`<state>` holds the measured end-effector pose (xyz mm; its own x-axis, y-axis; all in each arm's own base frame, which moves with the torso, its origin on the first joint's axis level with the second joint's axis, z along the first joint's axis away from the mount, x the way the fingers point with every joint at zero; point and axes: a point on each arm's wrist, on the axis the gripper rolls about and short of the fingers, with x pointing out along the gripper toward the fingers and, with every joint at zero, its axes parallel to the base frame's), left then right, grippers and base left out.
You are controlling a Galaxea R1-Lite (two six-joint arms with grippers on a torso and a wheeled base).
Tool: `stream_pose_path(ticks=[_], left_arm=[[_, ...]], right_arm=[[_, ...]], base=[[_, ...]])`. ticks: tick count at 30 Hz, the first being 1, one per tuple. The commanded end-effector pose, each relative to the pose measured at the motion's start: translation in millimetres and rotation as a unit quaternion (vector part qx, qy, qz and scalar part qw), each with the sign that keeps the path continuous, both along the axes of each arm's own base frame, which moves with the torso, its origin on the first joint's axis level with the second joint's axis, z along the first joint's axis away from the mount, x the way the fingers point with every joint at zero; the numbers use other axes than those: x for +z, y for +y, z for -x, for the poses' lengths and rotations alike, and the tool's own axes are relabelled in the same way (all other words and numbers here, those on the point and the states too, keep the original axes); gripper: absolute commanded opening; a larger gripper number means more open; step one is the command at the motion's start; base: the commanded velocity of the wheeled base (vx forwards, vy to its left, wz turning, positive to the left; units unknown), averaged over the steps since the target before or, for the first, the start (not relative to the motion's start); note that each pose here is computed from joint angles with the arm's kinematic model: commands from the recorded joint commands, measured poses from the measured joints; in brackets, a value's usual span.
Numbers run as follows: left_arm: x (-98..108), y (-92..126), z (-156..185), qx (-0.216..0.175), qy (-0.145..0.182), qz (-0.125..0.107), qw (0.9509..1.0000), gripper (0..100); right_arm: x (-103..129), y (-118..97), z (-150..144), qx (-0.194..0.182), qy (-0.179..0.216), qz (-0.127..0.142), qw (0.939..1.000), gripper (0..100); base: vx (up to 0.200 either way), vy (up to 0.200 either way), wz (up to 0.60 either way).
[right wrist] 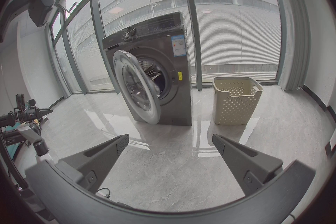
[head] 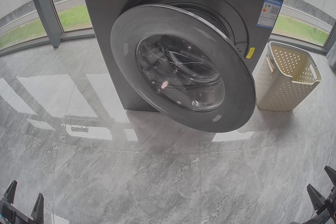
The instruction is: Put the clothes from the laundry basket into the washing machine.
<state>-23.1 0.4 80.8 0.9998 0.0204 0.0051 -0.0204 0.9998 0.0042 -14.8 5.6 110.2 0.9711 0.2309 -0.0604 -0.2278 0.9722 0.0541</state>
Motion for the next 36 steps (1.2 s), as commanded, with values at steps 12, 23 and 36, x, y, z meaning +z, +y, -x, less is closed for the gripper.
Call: stream_pose_path(ticks=[12, 23, 36], left_arm=[[-5.0, 0.0, -0.5, 0.0, 0.003, 0.001, 1.0, 100], [-5.0, 0.0, -0.5, 0.0, 0.003, 0.001, 1.0, 100], [-5.1, 0.0, -0.5, 0.0, 0.003, 0.001, 1.0, 100]], right_arm=[[52.9, 23.4, -116.7, 0.144, 0.111, 0.035, 0.9827, 100], [63.2, 38.6, -154.2, 0.157, 0.12, 0.035, 0.9797, 100], [72.8, 38.2, -182.3, 0.131, 0.13, 0.018, 0.9827, 100]], base=[[0.1, 0.0, 0.0], [0.182, 0.0, 0.0], [0.0, -0.092, 0.0]])
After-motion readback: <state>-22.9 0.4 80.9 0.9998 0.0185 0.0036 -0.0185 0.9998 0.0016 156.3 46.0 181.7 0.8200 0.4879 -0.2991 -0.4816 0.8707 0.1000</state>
